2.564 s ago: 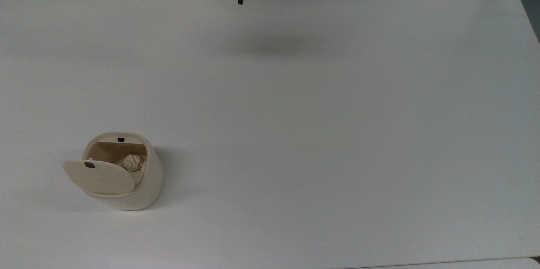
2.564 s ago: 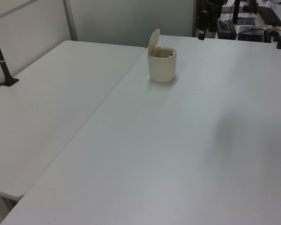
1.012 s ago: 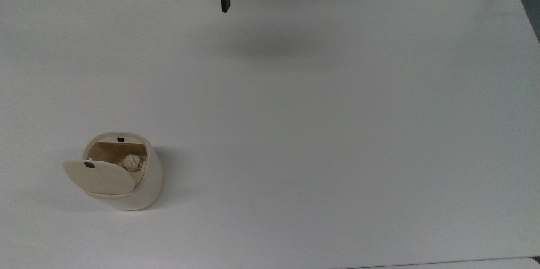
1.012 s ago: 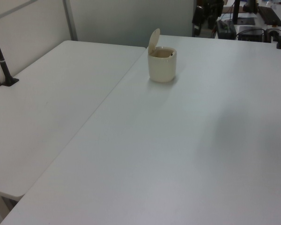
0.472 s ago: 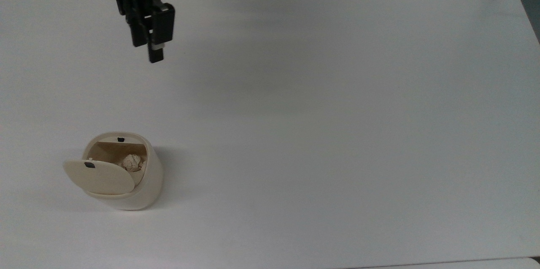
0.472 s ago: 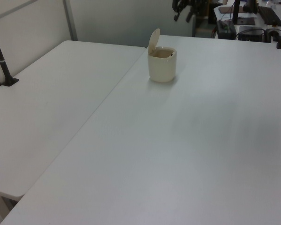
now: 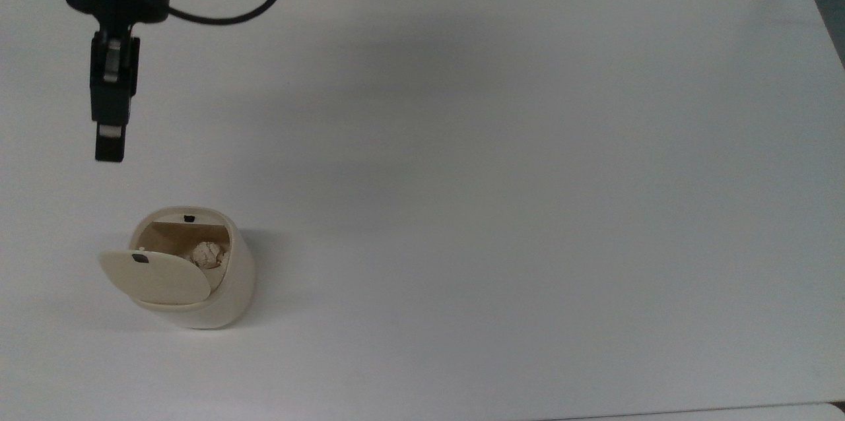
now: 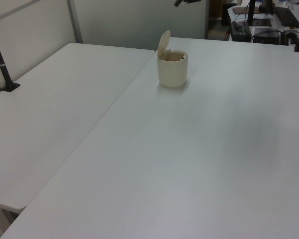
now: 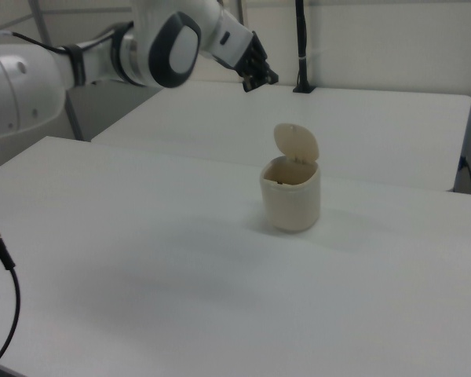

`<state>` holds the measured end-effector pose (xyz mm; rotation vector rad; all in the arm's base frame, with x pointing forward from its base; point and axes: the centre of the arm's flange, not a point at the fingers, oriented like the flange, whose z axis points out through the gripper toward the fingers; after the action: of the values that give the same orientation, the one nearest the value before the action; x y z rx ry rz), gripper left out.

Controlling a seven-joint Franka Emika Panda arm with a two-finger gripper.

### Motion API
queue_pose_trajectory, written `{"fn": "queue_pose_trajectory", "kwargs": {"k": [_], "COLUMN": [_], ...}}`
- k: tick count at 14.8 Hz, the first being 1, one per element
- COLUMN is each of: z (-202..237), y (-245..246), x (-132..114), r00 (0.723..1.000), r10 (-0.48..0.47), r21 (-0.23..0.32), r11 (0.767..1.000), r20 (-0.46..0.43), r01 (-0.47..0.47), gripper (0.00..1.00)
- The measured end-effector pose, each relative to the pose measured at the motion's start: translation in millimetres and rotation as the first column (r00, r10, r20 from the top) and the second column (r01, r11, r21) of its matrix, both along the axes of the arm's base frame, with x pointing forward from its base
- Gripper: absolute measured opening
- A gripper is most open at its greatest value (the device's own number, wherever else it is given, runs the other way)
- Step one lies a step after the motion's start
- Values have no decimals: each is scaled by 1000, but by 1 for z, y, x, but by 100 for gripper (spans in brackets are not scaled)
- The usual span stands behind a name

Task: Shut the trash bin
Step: 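Move the gripper over the cream bin and lower it behind the open lid, then push the open lid forward with the gripper fingers, swinging it down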

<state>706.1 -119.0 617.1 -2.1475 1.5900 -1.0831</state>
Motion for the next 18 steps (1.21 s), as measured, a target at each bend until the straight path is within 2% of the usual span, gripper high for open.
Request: {"fn": "queue_pose_trajectory", "kwargs": {"k": [2,6,18], "z": [-27,-65,-107], "y": [-1,1,0], "x": [21,42,55], "r00": [997,993,996], "r10": [-31,-49,-50], "r21": [8,18,7], "r11": [1000,999,999], "r20": [64,105,72], "r01": [30,47,50], "gripper": [1,1,1]}}
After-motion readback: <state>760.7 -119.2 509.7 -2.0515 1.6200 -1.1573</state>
